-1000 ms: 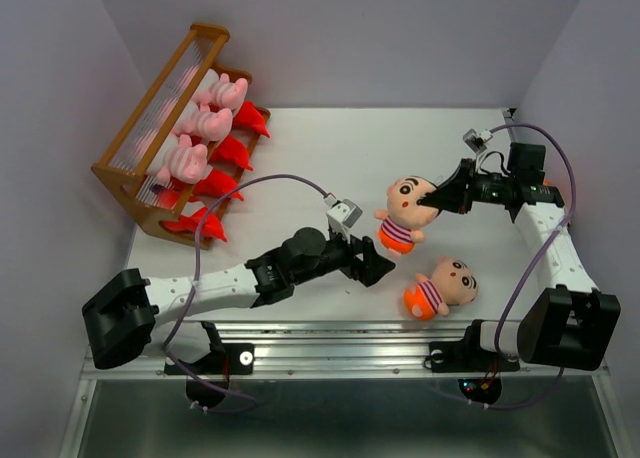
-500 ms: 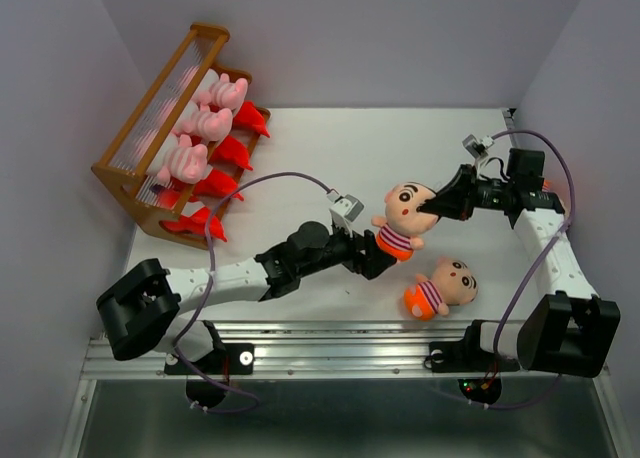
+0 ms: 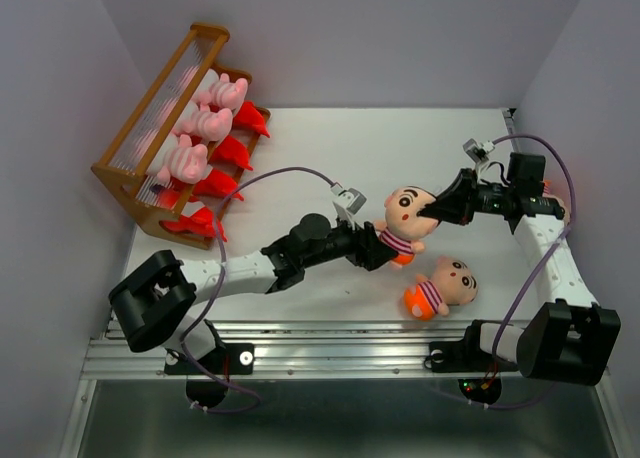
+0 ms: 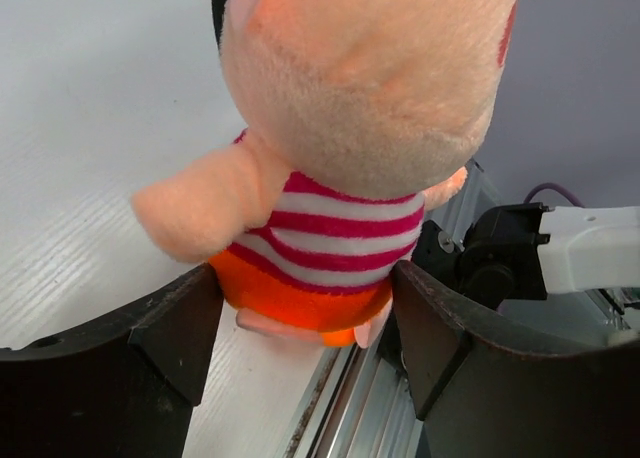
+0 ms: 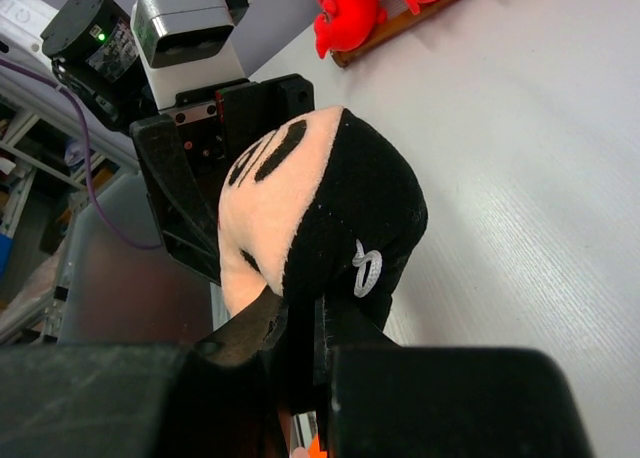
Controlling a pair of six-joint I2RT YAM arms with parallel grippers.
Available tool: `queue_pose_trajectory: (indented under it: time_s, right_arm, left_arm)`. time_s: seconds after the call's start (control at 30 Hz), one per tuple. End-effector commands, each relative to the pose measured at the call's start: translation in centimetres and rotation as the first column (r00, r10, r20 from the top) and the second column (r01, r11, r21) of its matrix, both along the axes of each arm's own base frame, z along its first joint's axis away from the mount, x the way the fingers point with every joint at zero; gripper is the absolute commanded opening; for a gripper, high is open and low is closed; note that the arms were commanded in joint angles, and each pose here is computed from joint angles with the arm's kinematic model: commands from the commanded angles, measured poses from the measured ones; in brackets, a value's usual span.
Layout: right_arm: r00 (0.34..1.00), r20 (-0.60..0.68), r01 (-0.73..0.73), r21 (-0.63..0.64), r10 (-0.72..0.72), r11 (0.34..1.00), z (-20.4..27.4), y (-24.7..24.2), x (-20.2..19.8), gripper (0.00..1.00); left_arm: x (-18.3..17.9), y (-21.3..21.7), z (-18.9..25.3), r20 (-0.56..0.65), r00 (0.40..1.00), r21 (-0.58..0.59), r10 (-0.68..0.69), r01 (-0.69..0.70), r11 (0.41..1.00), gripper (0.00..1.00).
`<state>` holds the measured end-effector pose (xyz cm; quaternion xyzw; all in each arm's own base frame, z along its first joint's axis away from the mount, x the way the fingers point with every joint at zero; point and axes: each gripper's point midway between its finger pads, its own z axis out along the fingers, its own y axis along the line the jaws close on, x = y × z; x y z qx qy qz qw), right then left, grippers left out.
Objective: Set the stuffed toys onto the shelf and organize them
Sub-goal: Pass the stuffed toy from the right arm to the left, then place the stuffed toy onto shelf
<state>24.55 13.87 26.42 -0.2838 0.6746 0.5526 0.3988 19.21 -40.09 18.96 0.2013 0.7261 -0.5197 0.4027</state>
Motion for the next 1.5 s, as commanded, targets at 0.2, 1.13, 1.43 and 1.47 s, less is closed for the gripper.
queue_pose_trajectory:
  time_s: [0.2, 1.13, 1.43, 1.47]
  right_arm:
    - [0.995, 0.058, -0.084, 0.064, 0.081, 0.994, 1.3, 0.4, -1.3, 0.05]
    - [0.77, 0.142, 0.629, -0.33, -0.622, 0.704, -5.4, -7.7, 7.7, 1.0]
    - [0.763, 0.149, 0.638, -0.332, -0.629, 0.695, -5.4, -7.9, 7.6, 1.0]
    - [0.76, 0.151, 0.641, -0.333, -0.632, 0.691, -5.3, -8.0, 7.6, 1.0]
  left_arm:
    - [-0.2, -2.7, 4.2, 0.064, 0.993, -0.116, -0.102, 0.109, 0.987, 0.21]
    - [17.3, 16.4, 15.7, 0.067, 0.539, -0.05, 0.84, -0.839, 0.542, 0.0]
    - [26.4, 23.8, 22.0, -0.071, 0.197, -0.174, 0.978, -0.968, 0.183, 0.0]
    - [26.8, 23.7, 22.5, -0.084, 0.184, -0.186, 0.979, -0.968, 0.166, 0.0]
